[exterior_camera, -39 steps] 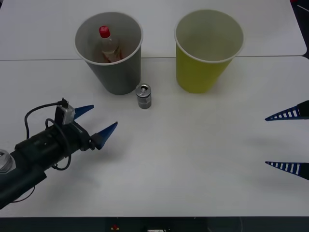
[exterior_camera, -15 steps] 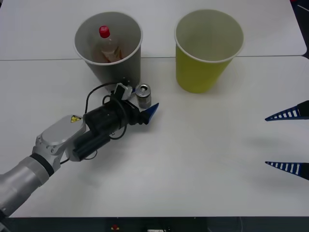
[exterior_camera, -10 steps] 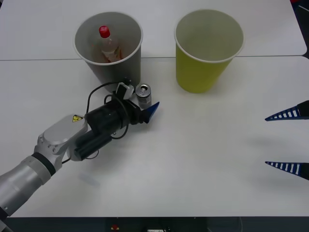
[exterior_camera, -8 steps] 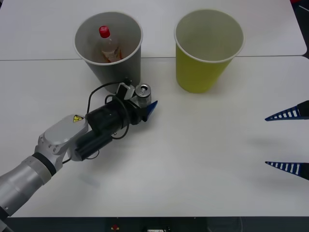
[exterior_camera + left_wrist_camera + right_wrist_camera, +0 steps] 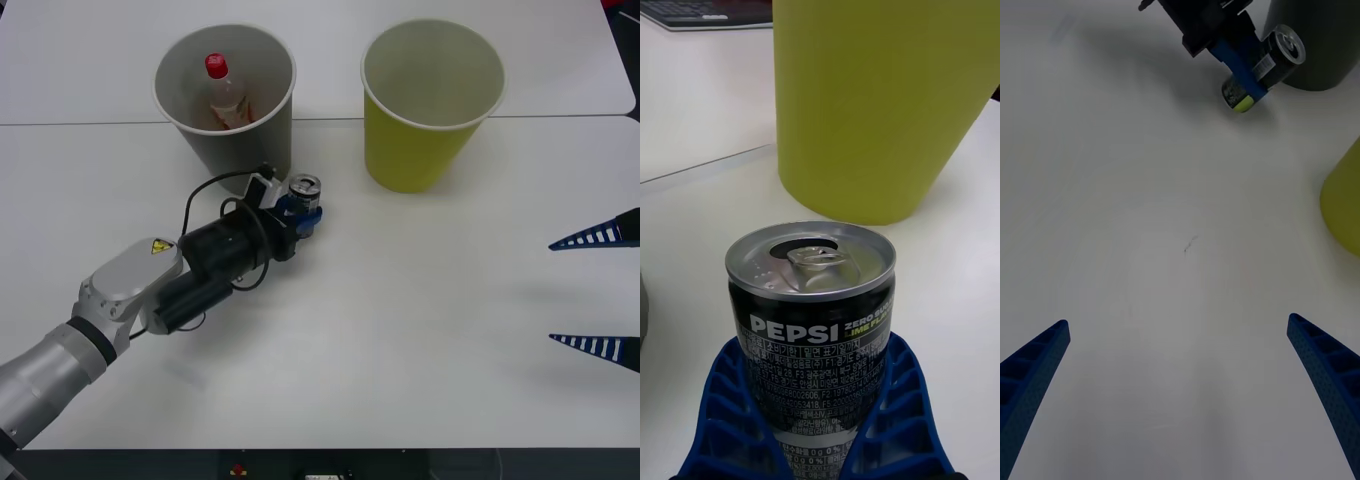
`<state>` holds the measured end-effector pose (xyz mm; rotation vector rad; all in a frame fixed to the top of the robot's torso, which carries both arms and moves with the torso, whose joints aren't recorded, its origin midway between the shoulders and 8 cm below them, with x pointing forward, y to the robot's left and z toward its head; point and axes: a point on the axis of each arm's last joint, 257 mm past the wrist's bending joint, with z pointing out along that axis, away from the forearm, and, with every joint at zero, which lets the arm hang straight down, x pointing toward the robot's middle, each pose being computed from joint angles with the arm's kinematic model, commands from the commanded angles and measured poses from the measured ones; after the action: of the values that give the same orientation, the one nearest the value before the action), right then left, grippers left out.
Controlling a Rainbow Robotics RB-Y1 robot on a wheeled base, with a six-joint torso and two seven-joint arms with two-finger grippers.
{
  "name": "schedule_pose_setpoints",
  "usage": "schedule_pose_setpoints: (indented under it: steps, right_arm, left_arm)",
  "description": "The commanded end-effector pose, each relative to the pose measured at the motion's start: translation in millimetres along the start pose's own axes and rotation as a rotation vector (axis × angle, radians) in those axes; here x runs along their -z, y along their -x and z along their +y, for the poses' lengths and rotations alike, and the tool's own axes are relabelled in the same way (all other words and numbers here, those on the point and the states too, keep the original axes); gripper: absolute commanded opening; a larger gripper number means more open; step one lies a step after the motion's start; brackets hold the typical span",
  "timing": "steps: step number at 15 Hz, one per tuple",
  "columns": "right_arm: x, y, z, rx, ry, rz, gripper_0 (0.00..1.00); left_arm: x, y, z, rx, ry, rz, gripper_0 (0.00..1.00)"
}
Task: Put the can into the green bin and the plastic bottle into the gray bin
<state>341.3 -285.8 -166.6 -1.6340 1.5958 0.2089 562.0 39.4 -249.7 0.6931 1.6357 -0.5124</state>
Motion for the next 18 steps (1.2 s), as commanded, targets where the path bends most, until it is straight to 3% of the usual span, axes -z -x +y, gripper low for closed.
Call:
schedule_pose_setpoints:
  steps: [1,5,10,12,14,18]
  right_arm:
    - [0.0,0.0,0.0,0.0,0.0,0.0,1.0]
    - [0.0,0.0,0.0,0.0,0.0,0.0,1.0]
    - [0.0,0.0,0.0,0.0,0.0,0.0,1.0]
    - [0.0,0.0,0.0,0.0,0.0,0.0,1.0]
    - [0.0,0.0,0.0,0.0,0.0,0.0,1.0]
    - [0.0,0.0,0.0,0.0,0.0,0.0,1.0]
  left_arm:
    - [6.7,4.6,-8.9,0.012,-0.026,-0.016,0.0]
    - [31.7,6.2,-10.9,-0.005,-0.064,-0.019,0.0]
    - [64.7,12.2,2.0,-0.106,-0.185,0.009,0.0]
    - [76.6,17.6,3.9,-0.107,-0.232,0.037,0.0]
    - [93.3,28.4,6.2,-0.134,-0.236,0.062,0.0]
    - [116.5,46.0,-6.6,-0.12,-0.219,0.109,0.0]
